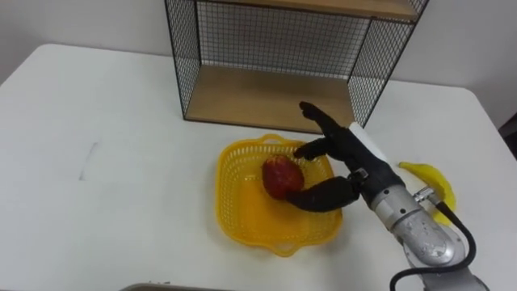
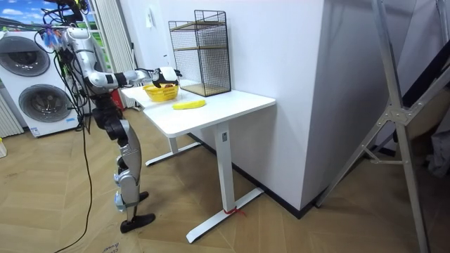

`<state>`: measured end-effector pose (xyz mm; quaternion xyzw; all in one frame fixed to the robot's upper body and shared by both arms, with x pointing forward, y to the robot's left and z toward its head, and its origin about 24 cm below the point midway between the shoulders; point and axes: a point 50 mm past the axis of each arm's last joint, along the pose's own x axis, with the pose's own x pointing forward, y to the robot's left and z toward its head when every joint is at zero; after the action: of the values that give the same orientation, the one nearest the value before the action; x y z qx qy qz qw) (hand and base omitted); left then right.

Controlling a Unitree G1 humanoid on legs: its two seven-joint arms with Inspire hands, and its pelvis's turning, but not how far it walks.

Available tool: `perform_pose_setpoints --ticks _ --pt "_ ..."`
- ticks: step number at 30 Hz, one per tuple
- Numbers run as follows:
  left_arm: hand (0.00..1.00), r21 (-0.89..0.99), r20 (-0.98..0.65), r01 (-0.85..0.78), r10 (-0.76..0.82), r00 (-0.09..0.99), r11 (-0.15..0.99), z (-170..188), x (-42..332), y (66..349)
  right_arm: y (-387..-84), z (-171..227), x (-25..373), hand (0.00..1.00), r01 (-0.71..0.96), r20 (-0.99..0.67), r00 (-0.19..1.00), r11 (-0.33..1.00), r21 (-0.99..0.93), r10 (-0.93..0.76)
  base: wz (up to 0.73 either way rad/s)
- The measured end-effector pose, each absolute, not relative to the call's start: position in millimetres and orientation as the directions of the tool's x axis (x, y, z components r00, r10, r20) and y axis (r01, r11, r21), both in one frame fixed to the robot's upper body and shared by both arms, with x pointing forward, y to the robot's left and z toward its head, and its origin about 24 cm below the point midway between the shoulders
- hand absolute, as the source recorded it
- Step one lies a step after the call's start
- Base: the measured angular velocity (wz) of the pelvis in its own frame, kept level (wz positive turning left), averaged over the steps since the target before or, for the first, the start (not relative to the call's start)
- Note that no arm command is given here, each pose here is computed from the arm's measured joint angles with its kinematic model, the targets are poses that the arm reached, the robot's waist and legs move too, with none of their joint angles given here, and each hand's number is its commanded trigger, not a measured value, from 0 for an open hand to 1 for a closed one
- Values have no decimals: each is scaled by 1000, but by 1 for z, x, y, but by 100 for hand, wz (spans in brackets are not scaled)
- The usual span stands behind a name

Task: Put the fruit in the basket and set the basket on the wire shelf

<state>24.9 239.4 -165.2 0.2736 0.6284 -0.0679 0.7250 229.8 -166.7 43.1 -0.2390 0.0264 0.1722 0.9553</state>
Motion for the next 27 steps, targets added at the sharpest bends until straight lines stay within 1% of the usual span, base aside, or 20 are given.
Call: perform_pose_setpoints --ticks 4,7,10,15,20,22,27 --pt "0 311 -948 439 245 202 843 -165 26 239 -173 46 231 0 -314 -118 949 845 -434 292 6" --pt "0 312 -948 420 251 196 852 -165 24 241 -186 50 233 0 -251 -92 968 871 -422 235 -1" --pt "0 312 -948 419 250 198 853 -165 24 241 -198 55 234 0 -166 -56 986 893 -418 157 -4" --pt "0 314 -948 383 266 175 869 -165 13 244 -222 65 234 0 -16 13 1000 941 -337 22 -1" --pt "0 318 -948 352 285 145 880 -165 1 246 -238 75 232 0 107 77 993 960 -258 -91 0" --pt "0 316 -949 343 290 126 885 -165 -5 248 -244 81 231 0 159 107 985 956 -249 -136 0" --pt "0 325 -946 335 302 121 884 -164 -9 248 -259 89 227 0 310 169 945 934 -177 -281 0"
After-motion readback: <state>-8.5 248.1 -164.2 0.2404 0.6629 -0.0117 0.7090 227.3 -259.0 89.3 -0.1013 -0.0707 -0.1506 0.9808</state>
